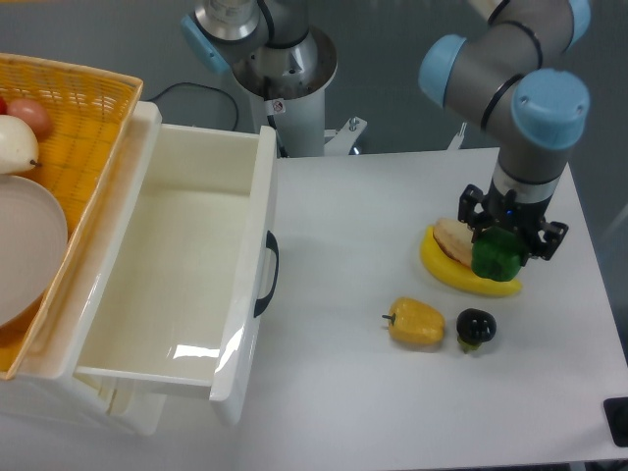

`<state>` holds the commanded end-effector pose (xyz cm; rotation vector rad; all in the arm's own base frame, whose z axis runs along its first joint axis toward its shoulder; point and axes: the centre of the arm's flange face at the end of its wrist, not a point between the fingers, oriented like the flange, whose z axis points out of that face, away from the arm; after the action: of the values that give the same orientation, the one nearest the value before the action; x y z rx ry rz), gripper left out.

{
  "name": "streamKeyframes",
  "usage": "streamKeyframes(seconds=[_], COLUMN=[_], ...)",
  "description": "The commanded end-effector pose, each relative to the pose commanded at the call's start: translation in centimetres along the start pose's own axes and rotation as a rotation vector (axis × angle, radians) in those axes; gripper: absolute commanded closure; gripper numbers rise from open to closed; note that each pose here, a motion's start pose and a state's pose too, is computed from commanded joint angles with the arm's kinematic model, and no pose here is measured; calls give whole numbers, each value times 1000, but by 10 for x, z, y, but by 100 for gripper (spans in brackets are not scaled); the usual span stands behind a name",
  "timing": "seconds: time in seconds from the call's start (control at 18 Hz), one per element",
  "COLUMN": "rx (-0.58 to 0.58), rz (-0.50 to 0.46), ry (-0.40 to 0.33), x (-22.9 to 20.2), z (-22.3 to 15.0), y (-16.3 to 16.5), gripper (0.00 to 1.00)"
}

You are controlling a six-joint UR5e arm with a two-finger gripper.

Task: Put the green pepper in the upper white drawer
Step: 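Close the gripper on the green bell pepper beside the banana, then lift the green pepper and carry it over the open white drawer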

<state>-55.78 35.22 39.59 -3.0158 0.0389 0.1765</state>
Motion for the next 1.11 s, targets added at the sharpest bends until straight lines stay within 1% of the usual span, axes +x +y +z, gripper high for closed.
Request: streamKeyframes(seconds=[0.28, 0.39, 0.56, 0.67, 0.83, 0.94, 1.11], rx=[94, 142, 173, 181, 220, 238, 276], rz=[-100, -169, -223, -295, -362, -367, -379], ry=[-3, 9, 27, 39, 57, 72, 84], x=[16, 25, 43, 54, 67, 86, 125], z=[-30, -40, -47, -49, -62, -70, -94], y=[-13, -18, -36, -50, -62, -76, -90], gripper=[78, 78, 78, 78, 78, 78, 78])
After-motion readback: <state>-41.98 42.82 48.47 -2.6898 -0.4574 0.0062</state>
